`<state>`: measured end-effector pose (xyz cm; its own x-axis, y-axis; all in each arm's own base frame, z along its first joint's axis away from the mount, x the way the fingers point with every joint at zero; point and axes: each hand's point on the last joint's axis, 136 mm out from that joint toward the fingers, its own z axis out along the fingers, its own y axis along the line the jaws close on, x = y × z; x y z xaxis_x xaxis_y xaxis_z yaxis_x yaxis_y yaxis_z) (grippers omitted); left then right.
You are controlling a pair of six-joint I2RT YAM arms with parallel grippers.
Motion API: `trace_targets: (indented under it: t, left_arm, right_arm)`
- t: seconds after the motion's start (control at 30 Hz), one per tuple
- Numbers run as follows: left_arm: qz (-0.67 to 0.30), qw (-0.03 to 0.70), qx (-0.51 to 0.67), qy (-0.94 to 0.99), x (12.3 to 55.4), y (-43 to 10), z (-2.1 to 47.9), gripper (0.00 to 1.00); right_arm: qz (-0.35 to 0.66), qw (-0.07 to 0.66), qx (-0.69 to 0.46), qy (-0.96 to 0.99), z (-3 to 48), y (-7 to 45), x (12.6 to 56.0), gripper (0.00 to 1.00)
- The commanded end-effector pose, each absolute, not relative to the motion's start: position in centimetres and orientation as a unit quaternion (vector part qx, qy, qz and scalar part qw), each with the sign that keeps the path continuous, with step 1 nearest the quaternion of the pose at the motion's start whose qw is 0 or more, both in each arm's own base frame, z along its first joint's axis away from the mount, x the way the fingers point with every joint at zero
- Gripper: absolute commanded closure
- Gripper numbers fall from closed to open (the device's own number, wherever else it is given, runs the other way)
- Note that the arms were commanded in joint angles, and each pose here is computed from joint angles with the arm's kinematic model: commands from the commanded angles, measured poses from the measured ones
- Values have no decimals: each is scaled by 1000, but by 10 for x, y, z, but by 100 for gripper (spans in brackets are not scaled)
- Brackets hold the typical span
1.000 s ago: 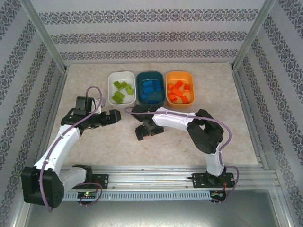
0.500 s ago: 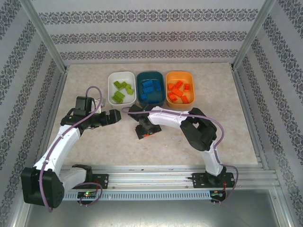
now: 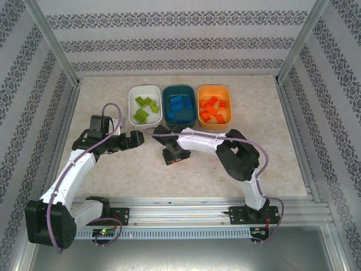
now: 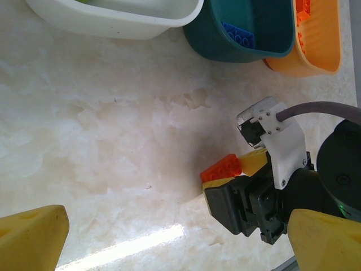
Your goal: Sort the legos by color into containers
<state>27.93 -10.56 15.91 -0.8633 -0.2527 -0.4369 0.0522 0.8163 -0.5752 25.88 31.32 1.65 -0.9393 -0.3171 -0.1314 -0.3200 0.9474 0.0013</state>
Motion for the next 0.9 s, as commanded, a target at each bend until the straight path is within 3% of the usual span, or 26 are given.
trace_targets:
  t: [0.0, 0.4, 0.67, 0.87]
  left_arm:
    - [-299, 262, -59, 916, 278, -103, 164, 0]
    - [-301, 262, -59, 915, 279, -104, 164, 0]
    - [-303, 260, -59, 915, 279, -104, 164, 0]
    - [-302, 254, -61, 917, 279, -104, 160, 0]
  right_arm:
    - [10, 71, -133, 988, 22, 299, 260, 45]
    - [56, 151, -82, 983, 115, 254, 283, 44]
    - [63, 222, -21, 973, 178, 190, 342, 43]
    - [67, 242, 22, 968, 192, 159, 402, 44]
